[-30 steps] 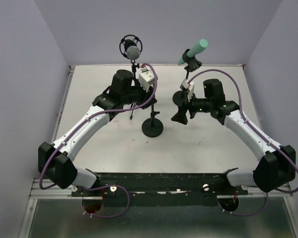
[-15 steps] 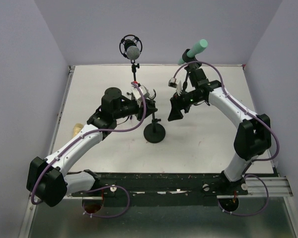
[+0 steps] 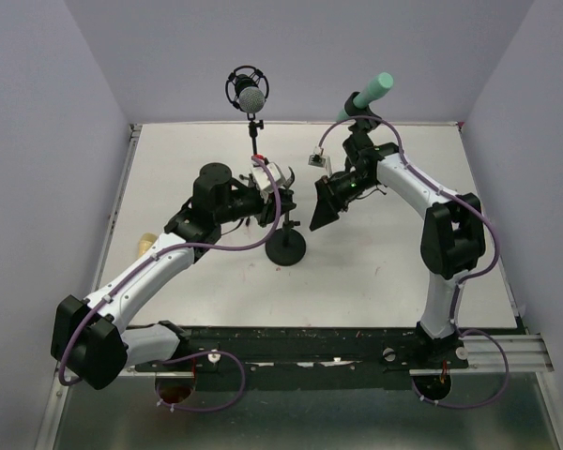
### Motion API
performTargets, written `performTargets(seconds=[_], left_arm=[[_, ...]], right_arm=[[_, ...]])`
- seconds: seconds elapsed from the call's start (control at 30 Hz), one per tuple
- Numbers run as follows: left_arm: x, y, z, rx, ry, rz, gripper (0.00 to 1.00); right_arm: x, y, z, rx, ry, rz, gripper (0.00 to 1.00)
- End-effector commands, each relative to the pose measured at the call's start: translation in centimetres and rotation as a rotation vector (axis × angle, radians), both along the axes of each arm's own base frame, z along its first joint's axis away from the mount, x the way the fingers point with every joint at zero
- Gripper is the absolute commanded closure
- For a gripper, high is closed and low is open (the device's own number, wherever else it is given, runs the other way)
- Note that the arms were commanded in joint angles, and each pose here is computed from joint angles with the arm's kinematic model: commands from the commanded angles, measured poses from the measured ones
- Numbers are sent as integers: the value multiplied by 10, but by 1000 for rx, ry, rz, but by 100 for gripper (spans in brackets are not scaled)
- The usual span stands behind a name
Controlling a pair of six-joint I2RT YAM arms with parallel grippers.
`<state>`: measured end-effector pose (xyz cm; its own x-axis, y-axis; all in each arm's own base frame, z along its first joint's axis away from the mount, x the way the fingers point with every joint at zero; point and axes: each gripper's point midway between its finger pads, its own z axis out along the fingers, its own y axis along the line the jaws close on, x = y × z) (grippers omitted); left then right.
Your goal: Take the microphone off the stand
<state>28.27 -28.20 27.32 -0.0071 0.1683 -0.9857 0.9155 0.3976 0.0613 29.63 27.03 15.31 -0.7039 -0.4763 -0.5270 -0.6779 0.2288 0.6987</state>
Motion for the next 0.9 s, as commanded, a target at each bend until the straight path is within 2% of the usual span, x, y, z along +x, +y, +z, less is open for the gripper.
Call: performTargets(seconds=[0.0, 0.23, 0.37, 0.47, 0.87], left_arm=[[6, -1, 40, -45, -167, -1, 100], [4, -4, 42, -48, -237, -1, 100], [-3, -6, 39, -42, -241, -19, 100], [-10, -6, 38, -40, -232, -27, 100], [-22, 4, 32, -44, -199, -12, 100]], right_arm=[[-10, 8, 6, 72, 187, -50, 14], [-16, 19, -4, 130, 452, -111, 25], [-12, 24, -1, 164, 529, -123, 31], [-10, 26, 0, 169, 544, -129, 35], [-17, 36, -1, 131, 501, -137, 35]])
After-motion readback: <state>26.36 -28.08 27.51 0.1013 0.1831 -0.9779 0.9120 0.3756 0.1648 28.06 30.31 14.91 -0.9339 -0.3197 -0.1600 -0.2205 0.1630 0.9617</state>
